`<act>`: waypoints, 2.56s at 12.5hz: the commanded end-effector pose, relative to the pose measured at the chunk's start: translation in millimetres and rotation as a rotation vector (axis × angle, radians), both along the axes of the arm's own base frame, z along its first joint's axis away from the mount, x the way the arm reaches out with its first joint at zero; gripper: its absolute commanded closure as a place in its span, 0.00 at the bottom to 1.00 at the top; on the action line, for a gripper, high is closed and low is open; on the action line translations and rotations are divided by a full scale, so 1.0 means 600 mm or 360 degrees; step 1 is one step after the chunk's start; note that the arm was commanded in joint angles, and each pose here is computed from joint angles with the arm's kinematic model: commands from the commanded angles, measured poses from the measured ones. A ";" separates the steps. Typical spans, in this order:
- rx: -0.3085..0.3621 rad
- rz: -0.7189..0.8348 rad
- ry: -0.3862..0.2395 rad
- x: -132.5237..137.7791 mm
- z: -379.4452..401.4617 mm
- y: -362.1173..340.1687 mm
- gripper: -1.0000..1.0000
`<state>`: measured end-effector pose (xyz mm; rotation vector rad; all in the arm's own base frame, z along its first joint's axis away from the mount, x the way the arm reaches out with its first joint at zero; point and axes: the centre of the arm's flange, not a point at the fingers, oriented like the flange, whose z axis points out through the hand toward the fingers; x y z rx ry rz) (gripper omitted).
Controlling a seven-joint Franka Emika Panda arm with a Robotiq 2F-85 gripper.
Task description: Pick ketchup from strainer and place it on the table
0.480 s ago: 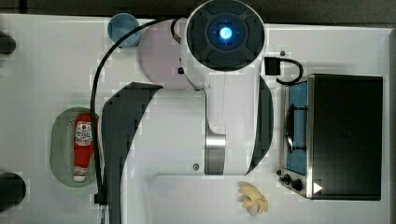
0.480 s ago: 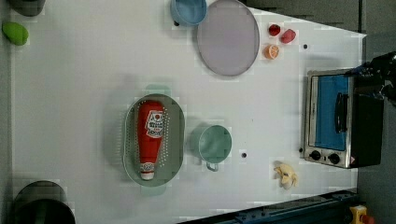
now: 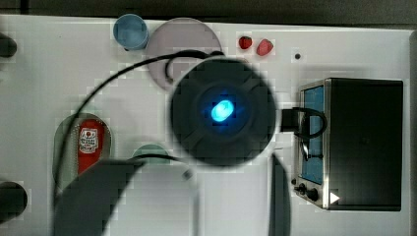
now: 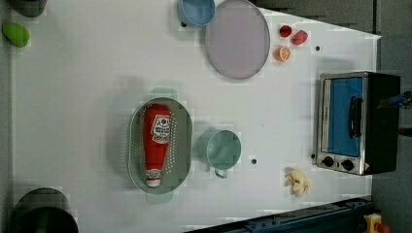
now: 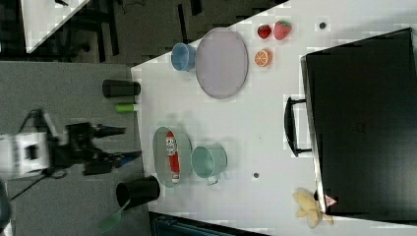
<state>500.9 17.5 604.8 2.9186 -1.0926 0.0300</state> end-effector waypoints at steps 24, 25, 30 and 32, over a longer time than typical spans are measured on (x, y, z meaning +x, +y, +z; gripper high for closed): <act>0.0309 0.0871 -0.0041 -0.132 -0.588 0.572 0.00; 0.0310 0.0904 -0.0038 -0.132 -0.607 0.574 0.00; 0.0274 0.1037 -0.0061 -0.102 -0.669 0.573 0.00; 0.0279 0.1018 -0.0040 -0.094 -0.692 0.578 0.00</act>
